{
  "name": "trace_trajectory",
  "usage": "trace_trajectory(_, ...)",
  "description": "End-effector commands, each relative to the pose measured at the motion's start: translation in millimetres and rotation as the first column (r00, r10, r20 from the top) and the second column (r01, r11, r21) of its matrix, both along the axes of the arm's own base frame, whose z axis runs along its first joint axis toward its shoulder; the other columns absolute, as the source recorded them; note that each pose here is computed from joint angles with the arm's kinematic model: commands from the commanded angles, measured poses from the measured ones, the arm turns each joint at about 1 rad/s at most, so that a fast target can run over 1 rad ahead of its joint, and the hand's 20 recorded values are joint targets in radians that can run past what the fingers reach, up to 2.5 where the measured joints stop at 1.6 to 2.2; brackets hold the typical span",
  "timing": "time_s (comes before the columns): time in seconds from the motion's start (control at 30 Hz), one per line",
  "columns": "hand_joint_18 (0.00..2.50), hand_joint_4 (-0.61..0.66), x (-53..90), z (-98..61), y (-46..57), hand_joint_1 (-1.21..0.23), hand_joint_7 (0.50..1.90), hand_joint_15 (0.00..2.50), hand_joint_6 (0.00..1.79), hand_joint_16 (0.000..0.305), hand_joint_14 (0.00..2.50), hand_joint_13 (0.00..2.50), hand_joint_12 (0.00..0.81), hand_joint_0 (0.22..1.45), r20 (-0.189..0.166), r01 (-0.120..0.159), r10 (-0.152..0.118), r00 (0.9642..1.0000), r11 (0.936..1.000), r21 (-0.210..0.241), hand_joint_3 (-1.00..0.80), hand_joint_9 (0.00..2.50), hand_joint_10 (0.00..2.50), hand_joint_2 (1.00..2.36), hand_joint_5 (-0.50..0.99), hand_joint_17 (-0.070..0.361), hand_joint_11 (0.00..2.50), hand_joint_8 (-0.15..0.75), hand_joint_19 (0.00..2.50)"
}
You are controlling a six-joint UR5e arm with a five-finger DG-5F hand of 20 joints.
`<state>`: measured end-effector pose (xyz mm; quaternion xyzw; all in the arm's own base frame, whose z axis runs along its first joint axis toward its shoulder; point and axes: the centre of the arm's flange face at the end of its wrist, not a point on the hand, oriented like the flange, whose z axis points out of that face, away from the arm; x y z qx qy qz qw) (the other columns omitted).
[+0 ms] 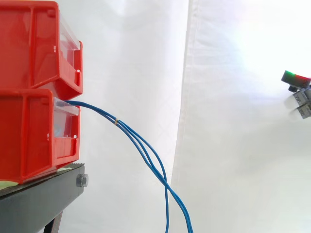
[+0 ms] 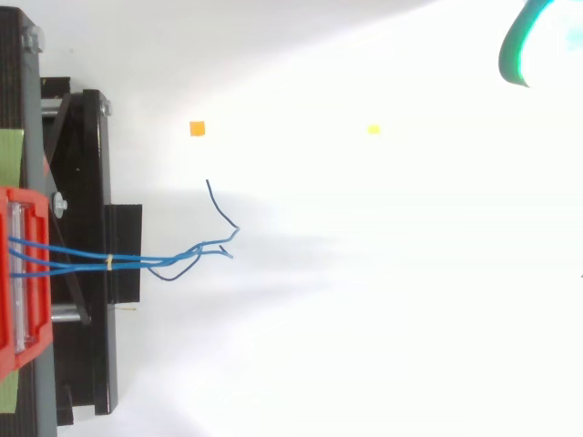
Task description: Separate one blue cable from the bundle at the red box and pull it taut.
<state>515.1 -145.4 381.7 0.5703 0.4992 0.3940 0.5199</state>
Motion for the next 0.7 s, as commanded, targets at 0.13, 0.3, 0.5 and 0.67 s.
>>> trace_trajectory(0.13, 0.01, 0.2, 23.6, -12.4, 14.1, -0.57, 0.79, 0.04, 0.5, 0.044, 0.0, 0.0, 0.29, 0.57, 0.021, -0.002, 0.006, 0.9998, 0.9849, -0.173, -0.48, 0.18, 0.0, 1.0, -0.25, 0.099, 0.0, 0.242, 0.33)
trace_trajectory(0.3, 0.01, 0.2, 49.5, -38.9, 26.9, -0.57, 0.79, 0.04, 0.5, 0.043, 0.0, 0.0, 0.29, 0.57, 0.015, -0.027, 0.03, 0.9994, 0.9835, -0.179, -0.47, 0.18, 0.0, 1.0, -0.25, 0.096, 0.0, 0.243, 0.33)
trace_trajectory(0.5, 0.05, 0.2, 83.6, -64.4, 34.7, -0.59, 0.78, 0.03, 0.5, 0.043, 0.0, 0.02, 0.292, 0.57, -0.009, -0.046, 0.045, 0.999, 0.9833, -0.176, -0.47, 0.21, 0.0, 1.0, -0.25, 0.096, 0.0, 0.248, 0.31)
trace_trajectory(0.67, 0.02, 0.2, 104.3, -77.7, 38.4, -0.57, 0.78, 0.04, 0.5, 0.042, 0.0, 0.0, 0.288, 0.57, -0.012, -0.05, 0.049, 0.9987, 0.9839, -0.172, -0.47, 0.2, 0.0, 1.0, -0.25, 0.095, 0.0, 0.245, 0.33)
